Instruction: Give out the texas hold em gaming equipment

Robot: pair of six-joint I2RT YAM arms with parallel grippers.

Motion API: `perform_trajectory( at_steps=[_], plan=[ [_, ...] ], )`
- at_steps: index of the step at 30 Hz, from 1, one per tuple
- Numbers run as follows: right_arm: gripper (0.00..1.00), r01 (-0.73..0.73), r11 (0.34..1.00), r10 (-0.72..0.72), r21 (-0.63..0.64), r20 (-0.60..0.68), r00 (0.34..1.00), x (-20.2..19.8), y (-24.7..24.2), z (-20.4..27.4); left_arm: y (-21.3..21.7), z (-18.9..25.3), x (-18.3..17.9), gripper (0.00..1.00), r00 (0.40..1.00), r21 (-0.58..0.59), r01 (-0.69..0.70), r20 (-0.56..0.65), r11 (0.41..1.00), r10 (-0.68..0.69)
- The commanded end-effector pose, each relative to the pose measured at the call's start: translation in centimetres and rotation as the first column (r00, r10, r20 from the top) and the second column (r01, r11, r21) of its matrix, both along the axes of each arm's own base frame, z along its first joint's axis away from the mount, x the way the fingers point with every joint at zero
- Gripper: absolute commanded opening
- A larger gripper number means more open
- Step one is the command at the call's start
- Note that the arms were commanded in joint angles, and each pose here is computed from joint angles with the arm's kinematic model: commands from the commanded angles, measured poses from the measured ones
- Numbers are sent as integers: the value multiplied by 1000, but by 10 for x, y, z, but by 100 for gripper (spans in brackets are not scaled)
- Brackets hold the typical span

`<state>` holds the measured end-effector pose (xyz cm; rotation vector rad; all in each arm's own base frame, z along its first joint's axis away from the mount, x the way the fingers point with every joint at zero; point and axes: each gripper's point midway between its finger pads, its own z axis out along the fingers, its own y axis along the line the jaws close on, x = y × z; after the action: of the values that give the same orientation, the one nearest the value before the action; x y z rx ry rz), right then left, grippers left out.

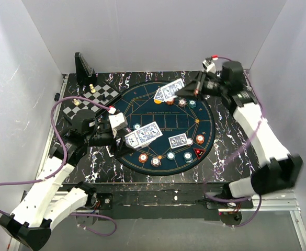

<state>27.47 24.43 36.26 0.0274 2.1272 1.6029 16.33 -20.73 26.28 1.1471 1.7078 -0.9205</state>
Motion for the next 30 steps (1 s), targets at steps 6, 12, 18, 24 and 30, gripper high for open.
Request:
perform_trajectory(
  at_steps=[6, 12, 18, 24, 30],
  plan=[
    [1, 31, 983, -54, -183, -123, 991, 208, 32, -115, -2, 19, -3, 0, 998, -38, 27, 49, 999, -25],
    [1, 66, 984, -95, -166, -173, 980, 272, 47, -165, 0, 18, -6, 0, 999, -37, 31, 44, 999, -30],
    [1, 93, 978, -143, -188, -274, 951, 280, 46, -221, 0, 17, -9, 0, 999, -39, 36, 33, 999, -35],
    [41, 108, 972, -167, -208, -292, 942, 279, 41, -228, 0, 19, -9, 0, 999, -40, 36, 41, 999, -34],
    [63, 126, 972, -179, -199, -274, 945, 278, 34, -201, 2, 20, -9, 0, 998, -35, 29, 52, 999, -27]
  ],
)
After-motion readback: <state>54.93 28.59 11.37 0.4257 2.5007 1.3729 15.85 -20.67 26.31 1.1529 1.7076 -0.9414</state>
